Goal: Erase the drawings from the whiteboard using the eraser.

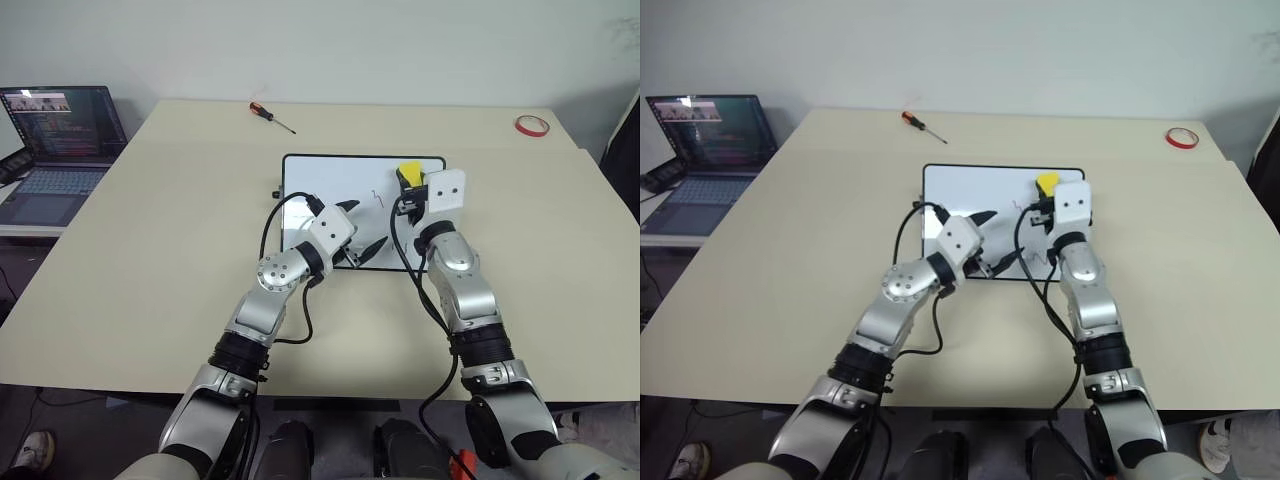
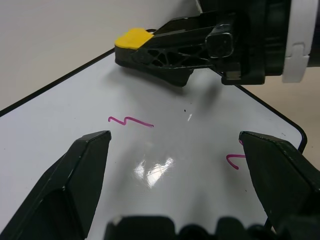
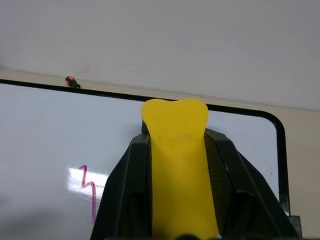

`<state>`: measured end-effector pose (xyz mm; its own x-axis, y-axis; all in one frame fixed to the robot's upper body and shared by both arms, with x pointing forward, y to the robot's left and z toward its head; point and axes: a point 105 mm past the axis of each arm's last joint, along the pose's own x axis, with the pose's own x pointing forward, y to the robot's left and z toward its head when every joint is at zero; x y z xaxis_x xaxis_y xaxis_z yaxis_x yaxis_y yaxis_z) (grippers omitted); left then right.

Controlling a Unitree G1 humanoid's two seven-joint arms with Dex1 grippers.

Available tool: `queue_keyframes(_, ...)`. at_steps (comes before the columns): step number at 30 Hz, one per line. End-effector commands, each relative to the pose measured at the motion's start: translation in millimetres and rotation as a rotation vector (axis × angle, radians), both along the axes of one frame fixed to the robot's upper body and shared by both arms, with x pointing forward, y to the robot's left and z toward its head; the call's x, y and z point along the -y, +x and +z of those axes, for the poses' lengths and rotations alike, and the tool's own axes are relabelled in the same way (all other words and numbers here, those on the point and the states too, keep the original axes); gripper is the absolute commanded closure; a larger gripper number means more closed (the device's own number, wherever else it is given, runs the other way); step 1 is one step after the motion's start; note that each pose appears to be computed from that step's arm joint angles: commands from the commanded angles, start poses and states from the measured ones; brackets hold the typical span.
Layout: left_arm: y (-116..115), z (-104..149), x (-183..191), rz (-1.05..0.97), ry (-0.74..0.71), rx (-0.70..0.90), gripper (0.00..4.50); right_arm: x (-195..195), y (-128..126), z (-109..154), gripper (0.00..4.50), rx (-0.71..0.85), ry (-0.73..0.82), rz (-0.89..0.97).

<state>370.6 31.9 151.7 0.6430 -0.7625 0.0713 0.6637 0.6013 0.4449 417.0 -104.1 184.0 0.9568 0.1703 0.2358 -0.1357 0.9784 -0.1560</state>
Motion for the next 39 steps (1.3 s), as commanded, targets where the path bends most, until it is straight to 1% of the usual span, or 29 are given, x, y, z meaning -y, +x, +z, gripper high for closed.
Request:
queue_keyframes(1,-3.0,17.8,4.3,-0.011,-0.026,0.066,0.00,4.4,2.8,9.0,3.40,0.019,-0.041,-0.035)
queue_keyframes(6,-3.8,18.1,3.9,-0.008,-0.032,0.065,0.00,14.3,3.4,-8.4,3.40,-0.076,-0.132,-0.081)
queue_keyframes(9,-4.9,18.2,3.7,-0.008,-0.035,0.064,0.00,17.1,-2.3,-20.1,3.40,-0.132,-0.187,-0.077)
queue_keyframes(16,-7.0,15.1,1.4,-0.004,-0.040,0.050,0.00,36.5,-24.3,-39.5,3.40,-0.222,-0.211,-0.098)
queue_keyframes(21,-9.0,12.7,2.0,-0.004,-0.042,0.039,0.00,46.1,-34.2,-45.7,3.40,-0.247,-0.209,-0.111)
queue_keyframes(25,-8.6,13.3,4.5,-0.007,-0.045,0.038,0.00,38.4,-31.4,-32.5,3.40,-0.192,-0.156,-0.090)
queue_keyframes(28,-7.3,14.9,5.2,-0.010,-0.044,0.042,0.00,27.4,-22.8,-10.5,3.40,-0.109,-0.124,-0.075)
queue_keyframes(32,-6.4,15.9,3.3,-0.007,-0.039,0.047,0.00,18.3,-10.5,5.0,3.40,-0.062,-0.113,-0.074)
queue_keyframes(35,-6.5,16.1,2.2,-0.004,-0.037,0.049,0.00,13.7,-3.2,9.7,3.40,-0.049,-0.121,-0.069)
queue_keyframes(39,-7.6,15.8,1.7,-0.002,-0.035,0.049,0.00,14.2,6.4,7.5,3.40,-0.066,-0.162,-0.089)
